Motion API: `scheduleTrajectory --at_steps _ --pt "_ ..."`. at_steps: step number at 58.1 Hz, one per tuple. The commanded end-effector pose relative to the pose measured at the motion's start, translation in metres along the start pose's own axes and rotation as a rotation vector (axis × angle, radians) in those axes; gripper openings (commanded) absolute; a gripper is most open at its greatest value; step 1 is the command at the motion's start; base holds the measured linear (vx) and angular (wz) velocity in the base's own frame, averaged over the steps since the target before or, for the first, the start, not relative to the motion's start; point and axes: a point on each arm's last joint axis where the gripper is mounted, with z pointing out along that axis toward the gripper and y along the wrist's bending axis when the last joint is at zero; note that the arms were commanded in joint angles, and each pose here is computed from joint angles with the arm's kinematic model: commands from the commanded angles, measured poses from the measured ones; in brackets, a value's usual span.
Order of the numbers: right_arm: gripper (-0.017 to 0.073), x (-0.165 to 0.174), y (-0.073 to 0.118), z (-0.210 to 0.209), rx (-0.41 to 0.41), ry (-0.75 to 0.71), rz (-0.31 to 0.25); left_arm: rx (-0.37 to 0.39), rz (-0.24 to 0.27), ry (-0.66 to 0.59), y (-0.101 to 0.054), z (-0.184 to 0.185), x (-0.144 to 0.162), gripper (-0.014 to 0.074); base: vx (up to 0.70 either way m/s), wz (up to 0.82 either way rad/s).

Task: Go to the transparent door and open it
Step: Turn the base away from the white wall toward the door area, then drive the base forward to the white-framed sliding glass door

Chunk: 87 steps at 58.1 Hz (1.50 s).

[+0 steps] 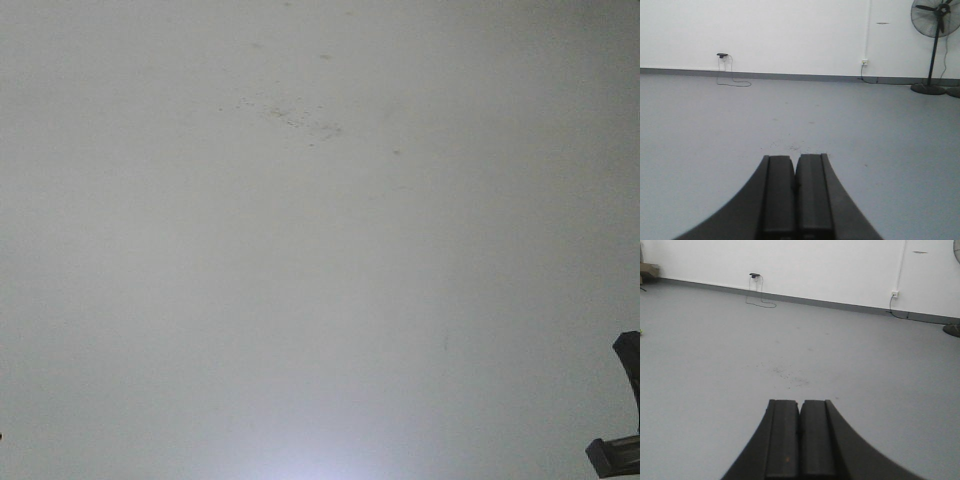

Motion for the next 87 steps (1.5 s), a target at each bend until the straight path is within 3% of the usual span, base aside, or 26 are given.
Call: scheduleTrajectory --at_steps 1,87 --pt "-0.0002 -0.0066 -0.0011 -0.0011 0.014 -0.091 0.003 -0.003 -0.008 -0.093 0.0005 -0.0009 -0.0055 -0.0006 0.4 0.31" --pt "-0.0003 -0.0065 -0.0011 -0.0011 0.014 -0.09 0.003 -0.003 -0.008 -0.093 0.0005 -0.0009 -0.0055 -0.0006 0.48 0.43"
